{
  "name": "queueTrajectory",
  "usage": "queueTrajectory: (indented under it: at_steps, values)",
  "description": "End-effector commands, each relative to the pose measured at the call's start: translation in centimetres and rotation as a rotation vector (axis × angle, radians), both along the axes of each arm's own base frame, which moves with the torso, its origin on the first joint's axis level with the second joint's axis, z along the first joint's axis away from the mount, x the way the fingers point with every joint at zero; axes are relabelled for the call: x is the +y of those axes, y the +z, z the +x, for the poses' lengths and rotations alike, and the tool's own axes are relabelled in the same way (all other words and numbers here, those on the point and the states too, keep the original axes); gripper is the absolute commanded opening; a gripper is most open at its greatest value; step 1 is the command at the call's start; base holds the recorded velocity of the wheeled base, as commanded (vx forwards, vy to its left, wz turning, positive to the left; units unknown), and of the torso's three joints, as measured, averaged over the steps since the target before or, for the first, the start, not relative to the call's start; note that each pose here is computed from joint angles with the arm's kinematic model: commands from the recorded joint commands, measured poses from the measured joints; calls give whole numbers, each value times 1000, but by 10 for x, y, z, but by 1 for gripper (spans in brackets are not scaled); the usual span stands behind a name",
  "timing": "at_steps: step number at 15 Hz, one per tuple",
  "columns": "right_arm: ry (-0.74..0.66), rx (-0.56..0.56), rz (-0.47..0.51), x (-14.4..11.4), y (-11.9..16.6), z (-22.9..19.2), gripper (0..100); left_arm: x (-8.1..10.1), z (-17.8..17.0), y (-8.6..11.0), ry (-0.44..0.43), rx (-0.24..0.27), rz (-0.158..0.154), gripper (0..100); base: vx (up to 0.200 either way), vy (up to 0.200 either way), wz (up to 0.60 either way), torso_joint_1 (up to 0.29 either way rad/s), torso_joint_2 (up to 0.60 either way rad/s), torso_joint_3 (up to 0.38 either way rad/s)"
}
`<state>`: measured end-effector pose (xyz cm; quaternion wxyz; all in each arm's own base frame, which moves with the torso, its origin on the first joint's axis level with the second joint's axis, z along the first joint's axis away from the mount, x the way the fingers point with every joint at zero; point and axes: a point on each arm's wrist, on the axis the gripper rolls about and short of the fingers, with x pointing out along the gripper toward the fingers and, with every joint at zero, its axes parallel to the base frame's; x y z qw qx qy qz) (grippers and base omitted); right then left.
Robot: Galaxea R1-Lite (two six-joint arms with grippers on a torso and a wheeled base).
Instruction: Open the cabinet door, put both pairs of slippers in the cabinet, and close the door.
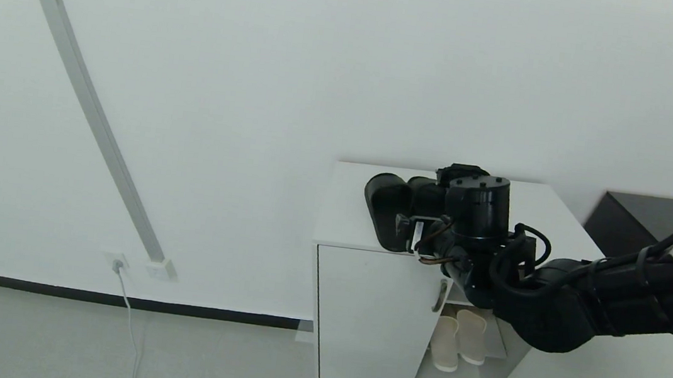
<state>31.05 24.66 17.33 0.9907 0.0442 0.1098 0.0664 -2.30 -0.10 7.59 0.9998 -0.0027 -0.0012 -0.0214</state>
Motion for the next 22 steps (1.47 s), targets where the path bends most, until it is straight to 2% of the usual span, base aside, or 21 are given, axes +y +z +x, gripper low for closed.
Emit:
queueTrajectory:
  at_steps: [1, 5, 7, 8, 9, 12, 17, 22]
  values:
    - [0, 2, 0, -1, -1, -1, 100, 0, 0, 0, 0, 1, -1, 0, 200, 0, 0, -7, -2, 2]
    - [-1, 20, -9, -1, -18, -1, 100, 0, 0, 0, 0, 1, -1, 0, 200, 0, 0, 3, 0, 4]
    - [1, 23, -15, 1, -38, 1, 100, 0, 0, 0, 0, 1, -1, 0, 200, 0, 0, 0, -5, 5]
    - [1, 23, -15, 1, -38, 1, 100, 0, 0, 0, 0, 1, -1, 0, 0, 0, 0, 0, 0, 0]
    - [2, 29, -24, 4, -56, 5, 100, 0, 0, 0, 0, 1, -2, 0, 0, 0, 0, 0, 0, 0]
    - [3, 22, -22, 13, -70, 19, 100, 0, 0, 0, 0, 1, -2, 0, 0, 0, 0, 0, 0, 0]
    - [-26, -22, -51, 19, -80, 57, 100, 0, 0, 0, 1, 1, -2, 0, 0, 0, 0, 0, 0, 0]
    - [-28, -65, -55, 18, -72, 81, 100, 0, 0, 0, 1, 1, -2, 0, 0, 0, 0, 0, 0, 0]
